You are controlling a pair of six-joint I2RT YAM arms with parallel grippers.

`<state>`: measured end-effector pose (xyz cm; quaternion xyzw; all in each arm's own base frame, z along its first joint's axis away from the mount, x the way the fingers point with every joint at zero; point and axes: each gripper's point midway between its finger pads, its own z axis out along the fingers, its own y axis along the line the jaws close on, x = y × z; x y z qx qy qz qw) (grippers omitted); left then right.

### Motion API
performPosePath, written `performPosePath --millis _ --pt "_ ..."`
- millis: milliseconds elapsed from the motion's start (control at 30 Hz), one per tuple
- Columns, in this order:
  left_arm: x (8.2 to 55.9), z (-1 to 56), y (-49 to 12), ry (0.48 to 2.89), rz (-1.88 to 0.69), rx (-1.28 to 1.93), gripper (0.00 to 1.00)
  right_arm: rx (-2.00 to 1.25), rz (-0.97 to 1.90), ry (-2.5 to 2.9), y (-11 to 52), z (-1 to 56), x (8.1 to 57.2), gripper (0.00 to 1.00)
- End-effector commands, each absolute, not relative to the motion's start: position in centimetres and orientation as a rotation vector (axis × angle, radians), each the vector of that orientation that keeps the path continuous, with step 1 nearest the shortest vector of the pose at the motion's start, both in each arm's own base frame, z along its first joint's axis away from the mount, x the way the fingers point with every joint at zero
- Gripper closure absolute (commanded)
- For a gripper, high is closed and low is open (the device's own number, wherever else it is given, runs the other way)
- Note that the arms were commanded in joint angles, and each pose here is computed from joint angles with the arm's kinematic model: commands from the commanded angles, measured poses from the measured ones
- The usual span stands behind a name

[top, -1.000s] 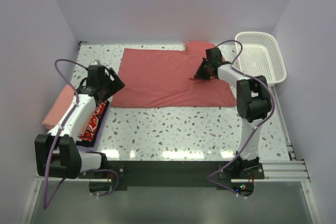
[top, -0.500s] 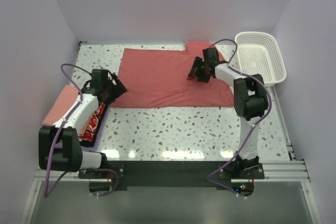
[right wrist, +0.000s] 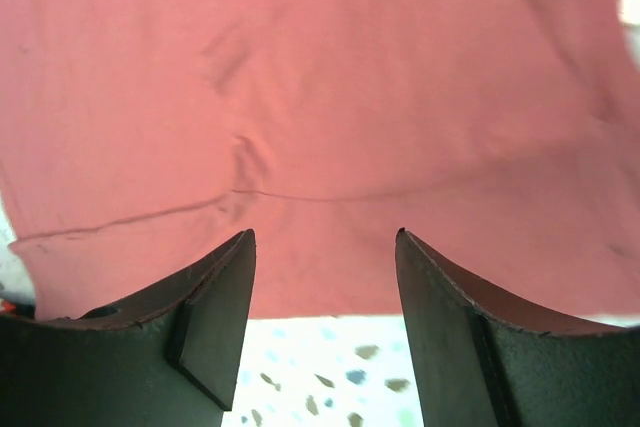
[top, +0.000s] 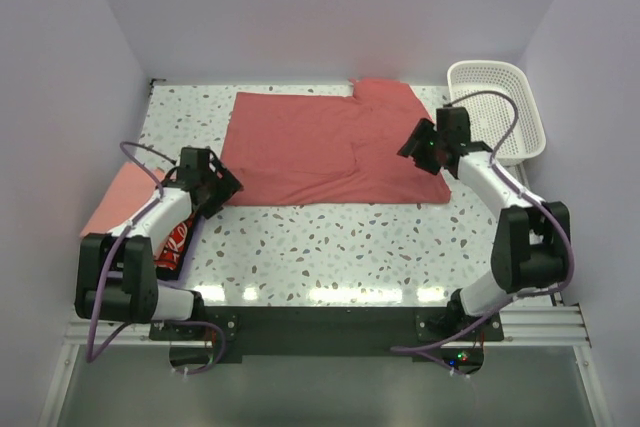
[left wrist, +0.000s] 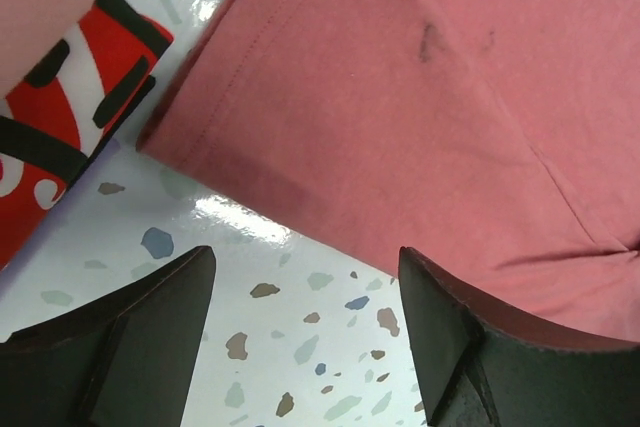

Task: Fold and stack the t-shirts
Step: Fold the tshirt

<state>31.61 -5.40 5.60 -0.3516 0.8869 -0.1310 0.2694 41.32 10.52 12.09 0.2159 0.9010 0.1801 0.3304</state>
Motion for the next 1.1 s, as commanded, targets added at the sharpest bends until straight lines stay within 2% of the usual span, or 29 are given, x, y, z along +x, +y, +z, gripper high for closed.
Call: performPosePath --millis 0,133,400,700,900,1067 --pt "32.6 5.4 -4.6 2.310 -0.331 -1.016 0.22 0.677 0.430 2.371 7.8 10.5 38.0 0.39" --pt "32.0 4.2 -3.6 2.274 -0.290 -1.079 0.24 0.752 0.407 2.366 5.4 8.5 34.8 0.39" --pt "32.0 3.0 -2.3 2.206 -0.242 -1.146 0.27 0.831 0.385 2.361 3.0 5.8 32.8 0.38" --pt "32.5 2.1 -1.6 2.194 -0.206 -1.151 0.51 0.911 0.386 2.321 1.2 3.8 33.3 0.36" --pt "32.3 1.5 -1.0 2.206 -0.147 -1.161 0.57 0.938 0.365 2.296 0.6 3.5 34.3 0.37" --pt "32.4 0.7 -0.8 2.226 -0.122 -1.158 0.67 0.946 0.343 2.292 0.2 3.3 35.0 0.50"
